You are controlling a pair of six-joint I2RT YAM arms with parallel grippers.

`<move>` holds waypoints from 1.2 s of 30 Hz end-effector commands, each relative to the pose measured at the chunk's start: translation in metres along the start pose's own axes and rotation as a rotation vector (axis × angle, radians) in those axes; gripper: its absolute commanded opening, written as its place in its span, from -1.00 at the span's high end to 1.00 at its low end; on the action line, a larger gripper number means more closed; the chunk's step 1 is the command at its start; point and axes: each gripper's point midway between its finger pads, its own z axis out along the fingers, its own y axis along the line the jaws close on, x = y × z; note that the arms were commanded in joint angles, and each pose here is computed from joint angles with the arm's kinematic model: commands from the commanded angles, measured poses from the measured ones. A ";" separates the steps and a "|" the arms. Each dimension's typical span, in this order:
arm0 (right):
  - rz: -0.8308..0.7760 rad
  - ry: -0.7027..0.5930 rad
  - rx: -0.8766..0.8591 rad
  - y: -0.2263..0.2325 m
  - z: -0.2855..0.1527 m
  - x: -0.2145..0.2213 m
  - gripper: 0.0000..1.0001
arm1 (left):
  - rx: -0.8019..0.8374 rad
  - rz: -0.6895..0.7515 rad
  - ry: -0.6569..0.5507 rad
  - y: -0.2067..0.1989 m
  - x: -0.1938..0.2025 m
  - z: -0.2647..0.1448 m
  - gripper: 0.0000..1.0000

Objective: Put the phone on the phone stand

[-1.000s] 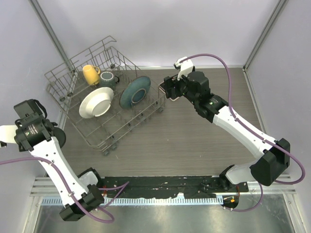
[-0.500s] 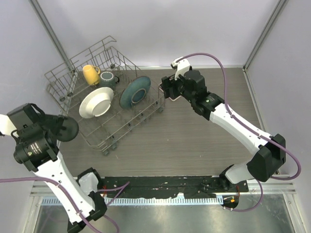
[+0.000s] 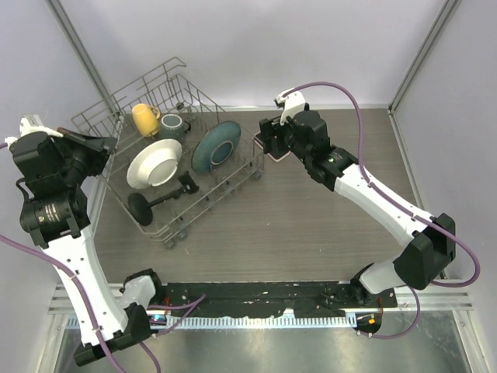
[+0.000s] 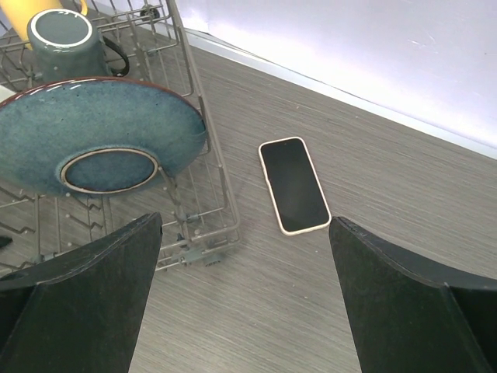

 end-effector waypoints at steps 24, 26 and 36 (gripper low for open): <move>-0.022 -0.082 0.019 -0.005 -0.010 -0.028 -0.89 | -0.272 0.699 0.706 0.101 0.222 0.088 0.04; -0.031 -0.081 0.021 -0.006 -0.011 -0.027 -0.89 | -0.255 0.762 0.720 0.102 0.219 0.084 -0.05; -0.043 -0.069 0.025 -0.007 -0.008 -0.023 -0.89 | -0.301 0.810 0.715 0.104 0.220 0.113 -0.25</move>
